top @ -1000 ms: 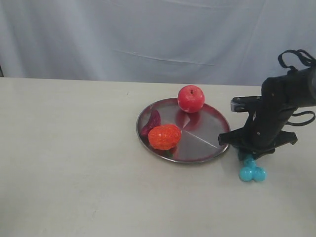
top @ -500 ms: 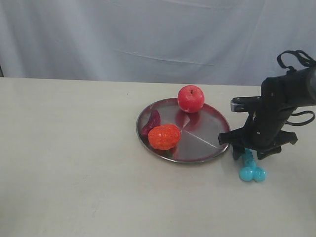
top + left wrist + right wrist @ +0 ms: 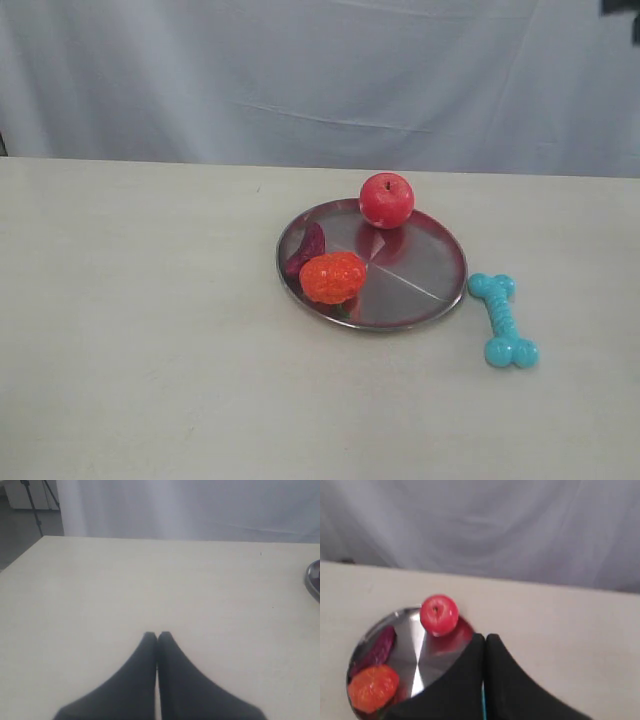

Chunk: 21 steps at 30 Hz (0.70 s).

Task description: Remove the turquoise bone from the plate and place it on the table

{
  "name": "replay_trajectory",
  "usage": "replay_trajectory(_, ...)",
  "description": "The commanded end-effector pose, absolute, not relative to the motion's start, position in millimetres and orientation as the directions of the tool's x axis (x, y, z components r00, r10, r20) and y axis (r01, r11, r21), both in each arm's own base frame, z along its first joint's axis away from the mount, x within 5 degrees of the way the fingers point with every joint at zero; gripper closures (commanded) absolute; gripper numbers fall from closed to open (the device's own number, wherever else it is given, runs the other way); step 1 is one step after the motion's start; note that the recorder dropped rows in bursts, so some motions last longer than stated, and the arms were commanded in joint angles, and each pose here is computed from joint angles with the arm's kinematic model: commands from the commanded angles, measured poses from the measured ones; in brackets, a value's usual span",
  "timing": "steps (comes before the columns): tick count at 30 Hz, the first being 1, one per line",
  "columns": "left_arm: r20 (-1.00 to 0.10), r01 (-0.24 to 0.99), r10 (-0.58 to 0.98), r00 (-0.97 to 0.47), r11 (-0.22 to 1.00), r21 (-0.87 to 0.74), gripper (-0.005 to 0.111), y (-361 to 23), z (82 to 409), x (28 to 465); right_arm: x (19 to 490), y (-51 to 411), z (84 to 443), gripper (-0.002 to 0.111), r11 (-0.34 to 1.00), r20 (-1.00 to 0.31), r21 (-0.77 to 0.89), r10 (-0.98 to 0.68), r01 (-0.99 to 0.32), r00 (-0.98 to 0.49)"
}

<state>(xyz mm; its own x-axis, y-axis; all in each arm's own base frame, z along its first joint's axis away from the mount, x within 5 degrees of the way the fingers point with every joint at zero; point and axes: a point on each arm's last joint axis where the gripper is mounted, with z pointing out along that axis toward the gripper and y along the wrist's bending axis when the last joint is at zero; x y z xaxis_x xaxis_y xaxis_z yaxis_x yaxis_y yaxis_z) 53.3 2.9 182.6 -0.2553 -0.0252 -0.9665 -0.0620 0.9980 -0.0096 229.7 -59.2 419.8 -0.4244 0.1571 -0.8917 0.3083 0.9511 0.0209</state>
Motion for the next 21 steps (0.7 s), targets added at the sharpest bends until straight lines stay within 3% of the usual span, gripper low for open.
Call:
replay_trajectory(1, -0.968, -0.055, -0.028, -0.251, 0.998, -0.015, 0.107, 2.4, 182.3, 53.5, 147.1, -40.9, 476.6, 0.109, 0.956, -0.988, -0.024, 0.022, 0.292, -0.151)
replay_trajectory(4, -0.968, -0.055, -0.028, -0.251, 0.998, -0.015, 0.107, 2.4, 182.3, 53.5, 100.8, -30.0, 494.5, 0.109, 0.956, -1.000, -0.015, -0.011, 0.294, -0.013)
replay_trajectory(11, -0.968, -0.055, -0.028, -0.251, 0.998, -0.015, 0.107, 2.4, 182.3, 53.5, 32.9, -13.5, 488.8, 0.109, 0.957, -0.999, 0.027, 0.034, 0.288, -0.020)
replay_trajectory(21, -0.968, -0.055, -0.028, -0.251, 0.998, -0.015, 0.107, 2.4, 182.3, 53.5, -32.3, 1.5, 484.9, 0.109, 0.958, -0.993, 0.039, 0.005, 0.285, 0.118)
